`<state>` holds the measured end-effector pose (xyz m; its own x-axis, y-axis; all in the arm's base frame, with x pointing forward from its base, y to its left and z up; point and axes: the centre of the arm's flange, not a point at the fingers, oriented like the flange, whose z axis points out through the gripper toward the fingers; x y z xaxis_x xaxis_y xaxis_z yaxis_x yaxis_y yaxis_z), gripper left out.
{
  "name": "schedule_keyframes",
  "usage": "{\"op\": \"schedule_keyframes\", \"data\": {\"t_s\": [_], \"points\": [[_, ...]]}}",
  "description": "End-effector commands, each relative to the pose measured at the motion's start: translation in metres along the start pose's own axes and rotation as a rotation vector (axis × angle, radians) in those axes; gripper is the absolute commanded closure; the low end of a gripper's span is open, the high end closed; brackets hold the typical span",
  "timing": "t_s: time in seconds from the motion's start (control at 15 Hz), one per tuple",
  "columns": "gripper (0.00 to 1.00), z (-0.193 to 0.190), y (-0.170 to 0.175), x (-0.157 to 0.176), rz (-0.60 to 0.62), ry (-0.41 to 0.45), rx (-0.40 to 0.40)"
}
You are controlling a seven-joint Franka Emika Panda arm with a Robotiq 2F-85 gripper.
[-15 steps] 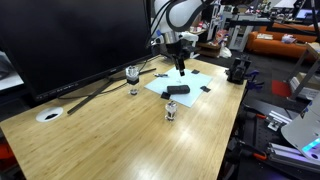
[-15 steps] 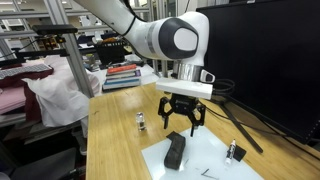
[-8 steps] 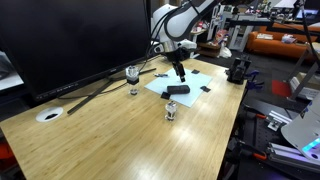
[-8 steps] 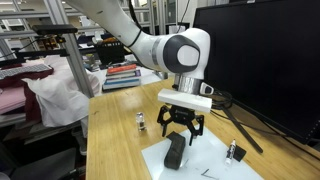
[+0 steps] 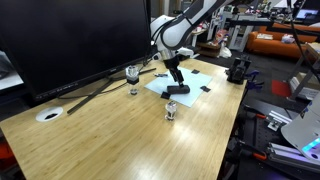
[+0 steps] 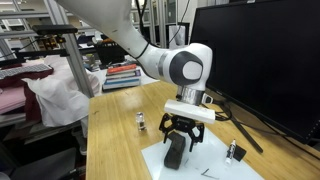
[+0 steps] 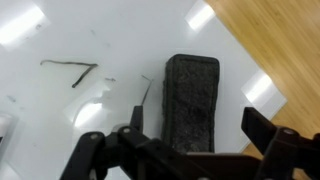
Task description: Use the whiteboard eraser to erase the whiteboard on the desk
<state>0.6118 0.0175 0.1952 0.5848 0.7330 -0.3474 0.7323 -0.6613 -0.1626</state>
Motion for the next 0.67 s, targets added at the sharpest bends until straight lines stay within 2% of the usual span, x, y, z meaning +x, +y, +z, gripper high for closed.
{"op": "schedule_keyframes", "data": {"t_s": [0.0, 0.6], "points": [[0.00, 0.002, 0.005, 0.010, -0.042, 0.006, 0.010], [0.00, 0.016, 0.004, 0.021, -0.055, -0.006, 0.028]]}}
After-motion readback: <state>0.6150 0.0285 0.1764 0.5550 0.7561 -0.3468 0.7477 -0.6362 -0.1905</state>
